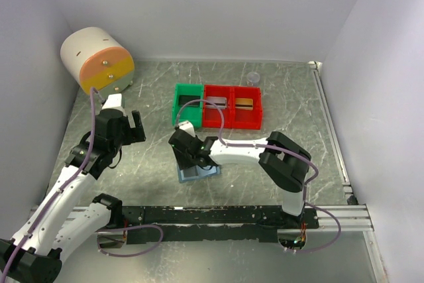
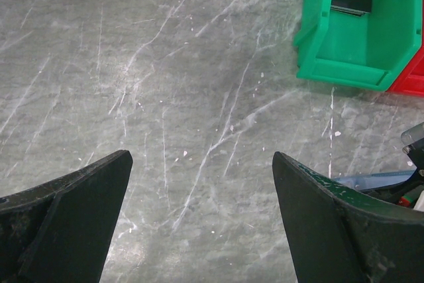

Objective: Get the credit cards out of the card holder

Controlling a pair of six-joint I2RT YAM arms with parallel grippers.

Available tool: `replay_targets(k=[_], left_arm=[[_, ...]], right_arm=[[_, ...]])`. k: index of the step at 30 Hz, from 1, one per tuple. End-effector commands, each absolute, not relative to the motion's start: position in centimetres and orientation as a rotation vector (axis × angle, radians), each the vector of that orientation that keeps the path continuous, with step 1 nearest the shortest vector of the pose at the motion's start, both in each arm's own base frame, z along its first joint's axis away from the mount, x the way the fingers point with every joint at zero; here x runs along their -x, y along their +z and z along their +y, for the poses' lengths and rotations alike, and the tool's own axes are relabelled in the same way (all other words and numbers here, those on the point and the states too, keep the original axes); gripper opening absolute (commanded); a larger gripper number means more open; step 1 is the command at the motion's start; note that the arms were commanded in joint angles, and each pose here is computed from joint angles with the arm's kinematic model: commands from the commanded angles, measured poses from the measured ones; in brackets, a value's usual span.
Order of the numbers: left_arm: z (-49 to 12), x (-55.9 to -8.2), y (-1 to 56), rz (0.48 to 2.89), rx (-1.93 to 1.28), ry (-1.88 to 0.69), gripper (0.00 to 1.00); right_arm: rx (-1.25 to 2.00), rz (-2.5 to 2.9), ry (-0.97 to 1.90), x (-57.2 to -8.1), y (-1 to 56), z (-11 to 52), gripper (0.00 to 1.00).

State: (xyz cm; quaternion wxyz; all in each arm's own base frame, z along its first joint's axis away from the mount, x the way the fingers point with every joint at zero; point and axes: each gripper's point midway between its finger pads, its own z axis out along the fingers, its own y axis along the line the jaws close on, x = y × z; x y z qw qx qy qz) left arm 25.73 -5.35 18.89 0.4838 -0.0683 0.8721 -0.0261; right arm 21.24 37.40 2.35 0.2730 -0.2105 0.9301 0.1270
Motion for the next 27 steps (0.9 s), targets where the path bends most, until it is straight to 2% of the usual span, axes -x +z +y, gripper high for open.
replay_targets(k=[1, 14, 20, 27], left_arm=[[-5.7, -26.2, 20.3, 2.094, 0.152, -0.092, 1.00], [-7.2, -26.1, 19.8, 2.115, 0.097, -0.178, 0.99], [-7.4, -25.9, 19.9, 2.112, 0.097, -0.195, 0.98], [-7.6, -26.1, 19.6, 2.134, 0.085, -0.189, 0.97]], right_arm=[[0.538, 2.548, 0.404, -20.5, 0.9, 37.0, 0.51], [0.403, 2.585, 0.673, -20.3, 0.6, 36.5, 0.50], [0.441, 2.577, 0.465, -21.5, 0.8, 35.8, 0.58], [0.477, 2.561, 0.258, -22.0, 0.7, 35.3, 0.61]])
